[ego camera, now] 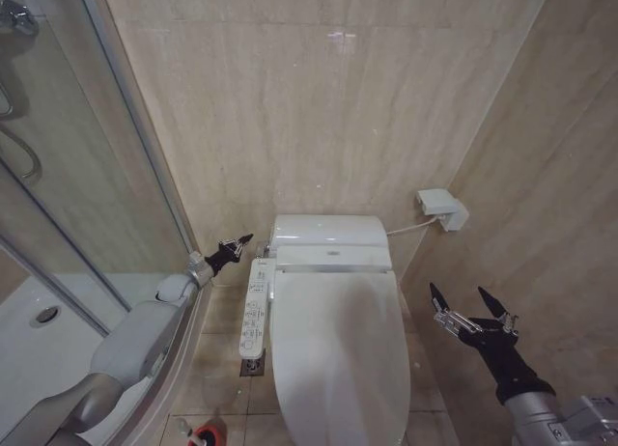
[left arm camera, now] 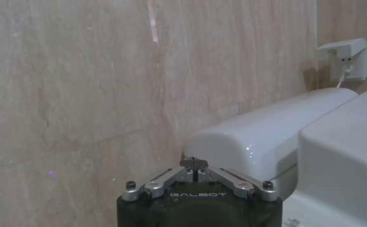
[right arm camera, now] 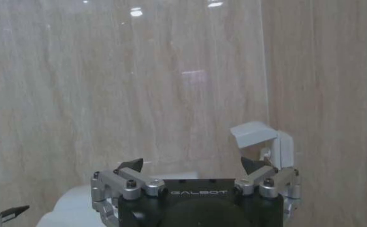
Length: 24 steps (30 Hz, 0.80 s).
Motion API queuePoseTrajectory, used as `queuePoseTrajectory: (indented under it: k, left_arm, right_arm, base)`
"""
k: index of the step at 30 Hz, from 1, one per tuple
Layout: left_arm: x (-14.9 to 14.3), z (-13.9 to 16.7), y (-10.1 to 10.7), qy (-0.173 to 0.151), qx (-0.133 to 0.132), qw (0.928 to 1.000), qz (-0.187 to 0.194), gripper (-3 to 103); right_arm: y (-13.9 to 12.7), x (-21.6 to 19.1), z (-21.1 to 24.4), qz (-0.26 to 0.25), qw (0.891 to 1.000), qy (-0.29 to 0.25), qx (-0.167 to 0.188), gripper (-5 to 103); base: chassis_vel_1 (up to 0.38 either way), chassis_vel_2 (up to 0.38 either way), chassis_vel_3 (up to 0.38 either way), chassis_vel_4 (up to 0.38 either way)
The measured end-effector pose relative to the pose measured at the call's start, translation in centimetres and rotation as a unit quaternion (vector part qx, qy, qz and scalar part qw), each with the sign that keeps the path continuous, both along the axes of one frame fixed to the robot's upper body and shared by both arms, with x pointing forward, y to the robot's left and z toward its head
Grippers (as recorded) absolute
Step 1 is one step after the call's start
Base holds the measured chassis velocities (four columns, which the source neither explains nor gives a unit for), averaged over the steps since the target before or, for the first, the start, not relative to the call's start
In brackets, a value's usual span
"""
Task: Open the toilet lid, clean the toilet bowl with a toilet brush, close the toilet lid, and flush.
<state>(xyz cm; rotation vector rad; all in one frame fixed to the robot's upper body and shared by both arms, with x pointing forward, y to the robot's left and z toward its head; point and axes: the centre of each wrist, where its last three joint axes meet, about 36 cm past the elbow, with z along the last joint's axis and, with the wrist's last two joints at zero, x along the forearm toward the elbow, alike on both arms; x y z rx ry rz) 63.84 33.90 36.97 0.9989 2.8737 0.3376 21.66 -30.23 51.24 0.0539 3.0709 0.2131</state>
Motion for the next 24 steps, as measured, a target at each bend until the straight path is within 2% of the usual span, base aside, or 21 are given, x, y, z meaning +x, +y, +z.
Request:
queuePoseTrajectory:
  k: [7, 18, 24]
  left_arm:
    - [-0.10, -0.09, 0.09, 0.001, 0.000, 1.0000, -0.003, 0]
    - [-0.11, -0.13, 0.08, 0.001, -0.008, 0.9999, -0.007, 0]
    - [-0.19, -0.11, 0.54, 0.002, -0.007, 0.9999, -0.008, 0]
  right_arm:
    - [0.00, 0.00, 0.00, 0.000, 1.000, 0.000, 0.000, 100]
    - [0.00, 0.00, 0.01, 0.000, 1.000, 0.000, 0.000, 100]
    - [0.00, 0.00, 0.00, 0.000, 1.000, 0.000, 0.000, 100]
  base:
    - [-0.056, -0.001, 0.074, 0.032]
    - [-0.149, -0.134, 0.122, 0.136]
    - [-0.036, -0.043, 0.029, 0.017]
